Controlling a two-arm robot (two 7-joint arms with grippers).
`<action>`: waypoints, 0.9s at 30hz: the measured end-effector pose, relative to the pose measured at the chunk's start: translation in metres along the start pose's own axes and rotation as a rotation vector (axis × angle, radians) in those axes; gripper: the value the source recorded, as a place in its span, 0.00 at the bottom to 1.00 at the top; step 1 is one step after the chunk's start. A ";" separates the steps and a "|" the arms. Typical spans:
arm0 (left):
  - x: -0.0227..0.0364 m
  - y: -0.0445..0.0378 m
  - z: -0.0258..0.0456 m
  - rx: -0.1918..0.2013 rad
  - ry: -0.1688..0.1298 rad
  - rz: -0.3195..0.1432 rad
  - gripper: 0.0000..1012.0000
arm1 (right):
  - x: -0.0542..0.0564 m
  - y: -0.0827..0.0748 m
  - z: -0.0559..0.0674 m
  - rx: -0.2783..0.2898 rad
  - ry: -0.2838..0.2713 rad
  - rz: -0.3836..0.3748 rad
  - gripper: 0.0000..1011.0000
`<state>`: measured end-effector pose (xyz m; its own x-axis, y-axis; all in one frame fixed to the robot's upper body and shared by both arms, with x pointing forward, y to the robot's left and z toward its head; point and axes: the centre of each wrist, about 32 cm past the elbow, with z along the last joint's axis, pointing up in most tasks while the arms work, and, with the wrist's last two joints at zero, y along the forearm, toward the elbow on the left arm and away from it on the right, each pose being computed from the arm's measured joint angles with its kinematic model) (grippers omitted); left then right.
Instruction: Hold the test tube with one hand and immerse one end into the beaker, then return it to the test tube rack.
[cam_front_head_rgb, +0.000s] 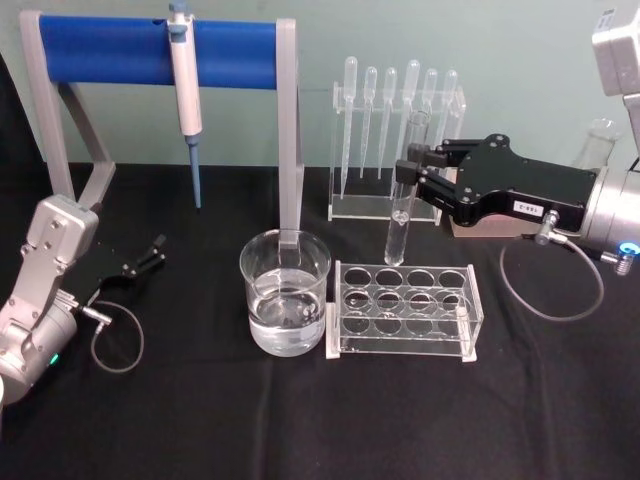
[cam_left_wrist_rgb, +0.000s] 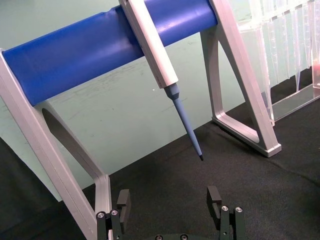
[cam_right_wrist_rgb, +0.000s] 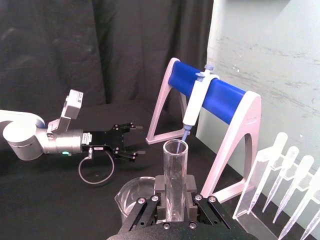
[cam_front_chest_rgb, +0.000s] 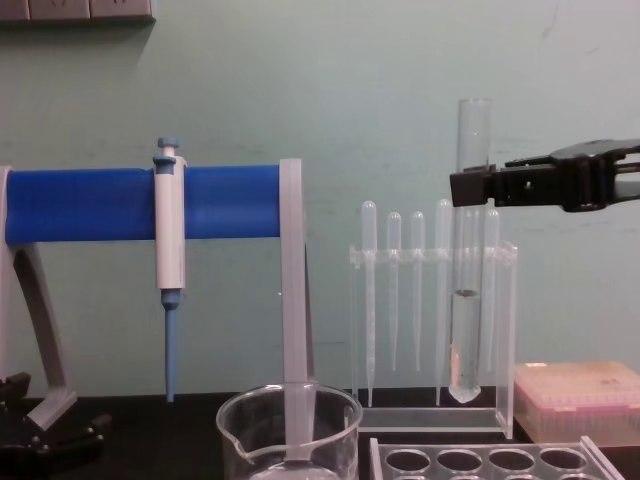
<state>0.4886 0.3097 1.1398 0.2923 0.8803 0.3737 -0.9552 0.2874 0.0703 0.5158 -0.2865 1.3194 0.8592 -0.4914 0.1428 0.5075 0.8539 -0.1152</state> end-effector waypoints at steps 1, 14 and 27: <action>0.0000 0.0000 0.0000 0.000 0.000 0.000 0.99 | 0.000 0.000 0.000 0.000 0.000 0.000 0.22; 0.0000 0.0000 0.0000 0.000 0.000 0.000 0.99 | 0.000 0.000 -0.001 0.001 0.002 0.000 0.22; 0.0000 0.0000 0.0000 0.000 0.000 0.000 0.99 | 0.000 0.000 -0.001 0.001 0.001 -0.001 0.22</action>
<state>0.4886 0.3097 1.1398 0.2923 0.8803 0.3737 -0.9552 0.2874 0.0702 0.5157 -0.2869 1.3184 0.8589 -0.4921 0.1420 0.5080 0.8538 -0.1138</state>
